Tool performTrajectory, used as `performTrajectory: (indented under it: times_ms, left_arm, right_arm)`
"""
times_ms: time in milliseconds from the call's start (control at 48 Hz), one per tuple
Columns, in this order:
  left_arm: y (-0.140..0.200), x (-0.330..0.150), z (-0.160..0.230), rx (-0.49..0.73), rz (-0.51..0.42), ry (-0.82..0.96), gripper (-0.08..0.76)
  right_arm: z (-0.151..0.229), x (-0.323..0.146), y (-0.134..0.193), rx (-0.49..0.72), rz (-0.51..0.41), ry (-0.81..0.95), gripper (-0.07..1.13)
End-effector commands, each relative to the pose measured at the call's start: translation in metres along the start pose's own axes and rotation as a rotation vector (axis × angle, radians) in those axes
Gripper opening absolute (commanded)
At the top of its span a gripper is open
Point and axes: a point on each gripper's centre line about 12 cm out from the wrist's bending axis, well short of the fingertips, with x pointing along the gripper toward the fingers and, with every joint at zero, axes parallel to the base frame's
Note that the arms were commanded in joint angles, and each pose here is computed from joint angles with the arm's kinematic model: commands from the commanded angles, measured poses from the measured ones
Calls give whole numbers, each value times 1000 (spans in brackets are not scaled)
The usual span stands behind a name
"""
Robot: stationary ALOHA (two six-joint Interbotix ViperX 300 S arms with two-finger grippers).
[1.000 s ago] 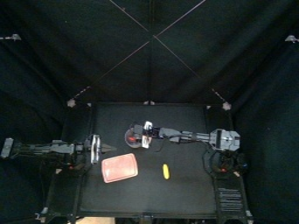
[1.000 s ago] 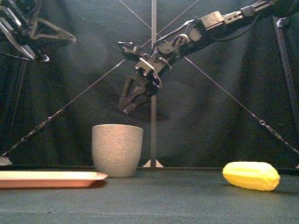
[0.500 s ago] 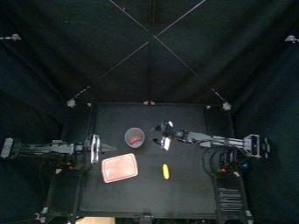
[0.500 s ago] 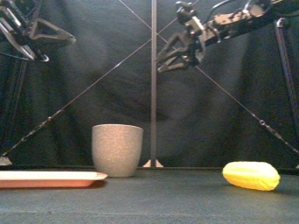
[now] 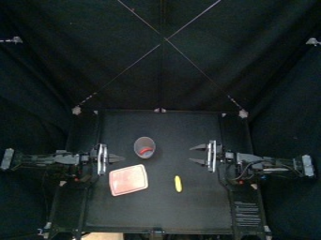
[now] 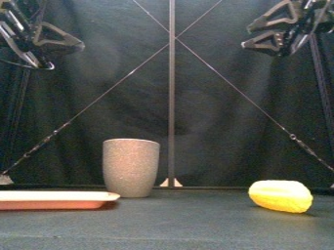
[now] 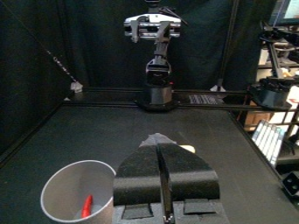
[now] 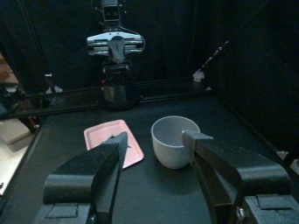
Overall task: Pick the red chile then place it in the grey bowl
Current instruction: Drop red chile in the grey bowl and return to neutral
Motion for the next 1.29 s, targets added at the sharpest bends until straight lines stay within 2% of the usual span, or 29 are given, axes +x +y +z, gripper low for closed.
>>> performTrajectory:
  times_ms: [21, 396, 1292]
  left_arm:
    - [1, 1, 5, 2, 5, -14, -28]
    - [1, 1, 4, 2, 5, -12, -28]
    - [1, 1, 4, 2, 5, -12, -28]
  right_arm:
    - [0, -18, 3, 29, 20, -53, 887]
    - [-2, -30, 22, -18, 132, -61, 887]
    - [2, -31, 23, -33, 135, -65, 885]
